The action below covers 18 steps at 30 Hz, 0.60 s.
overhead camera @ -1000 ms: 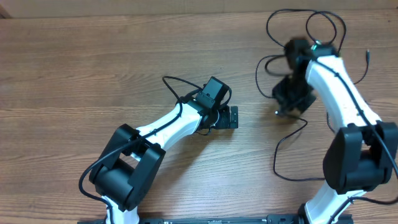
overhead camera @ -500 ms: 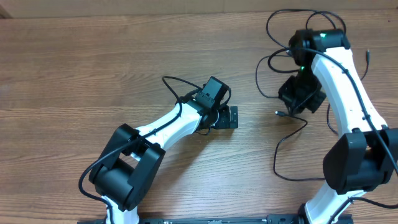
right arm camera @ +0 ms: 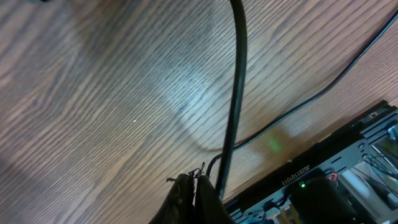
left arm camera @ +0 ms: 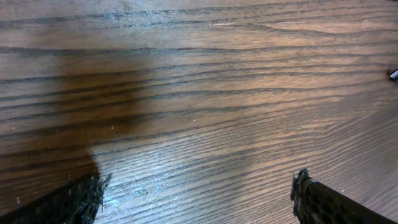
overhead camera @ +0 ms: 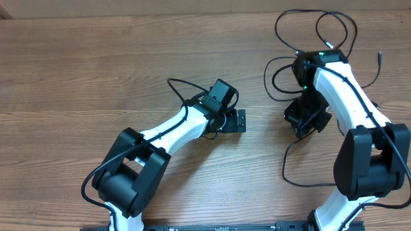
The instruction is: Untangle cables
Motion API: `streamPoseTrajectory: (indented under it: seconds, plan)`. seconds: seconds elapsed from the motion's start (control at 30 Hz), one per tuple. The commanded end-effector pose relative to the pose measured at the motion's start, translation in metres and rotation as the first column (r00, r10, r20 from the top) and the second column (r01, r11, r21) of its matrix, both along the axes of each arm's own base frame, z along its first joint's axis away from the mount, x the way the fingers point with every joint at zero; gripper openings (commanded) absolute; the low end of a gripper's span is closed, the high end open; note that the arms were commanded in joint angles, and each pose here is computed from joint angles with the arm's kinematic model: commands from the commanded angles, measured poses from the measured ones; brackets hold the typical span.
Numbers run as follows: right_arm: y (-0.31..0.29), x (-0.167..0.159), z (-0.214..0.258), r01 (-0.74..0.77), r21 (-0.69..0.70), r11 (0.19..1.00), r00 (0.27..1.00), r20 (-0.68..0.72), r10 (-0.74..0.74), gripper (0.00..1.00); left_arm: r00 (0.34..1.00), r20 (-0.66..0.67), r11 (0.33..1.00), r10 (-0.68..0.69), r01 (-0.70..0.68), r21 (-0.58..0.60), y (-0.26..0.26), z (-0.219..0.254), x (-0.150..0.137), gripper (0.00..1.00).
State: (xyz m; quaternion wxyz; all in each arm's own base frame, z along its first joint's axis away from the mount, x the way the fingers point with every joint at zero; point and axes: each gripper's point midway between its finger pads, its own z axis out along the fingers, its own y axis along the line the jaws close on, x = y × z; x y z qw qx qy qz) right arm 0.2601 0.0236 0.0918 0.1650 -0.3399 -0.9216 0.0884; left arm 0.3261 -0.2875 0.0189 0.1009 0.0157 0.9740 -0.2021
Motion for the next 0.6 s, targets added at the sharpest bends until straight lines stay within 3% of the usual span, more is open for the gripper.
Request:
streamPoseTrajectory:
  seconds: [0.0, 0.57]
  plan:
    - [-0.002, -0.001, -0.003, -0.004, -0.013, 1.0, 1.0, 0.002, 0.004, 0.04, 1.0, -0.026, 1.0, 0.011, -0.011, 0.016, 0.005, -0.009, -0.002, 1.0]
    - [0.0, 0.006, 0.001, 0.011, -0.006, 1.0, 0.999, 0.03, -0.01, 0.04, 1.0, -0.026, 1.0, 0.011, -0.011, 0.016, 0.005, -0.009, -0.002, 1.0]
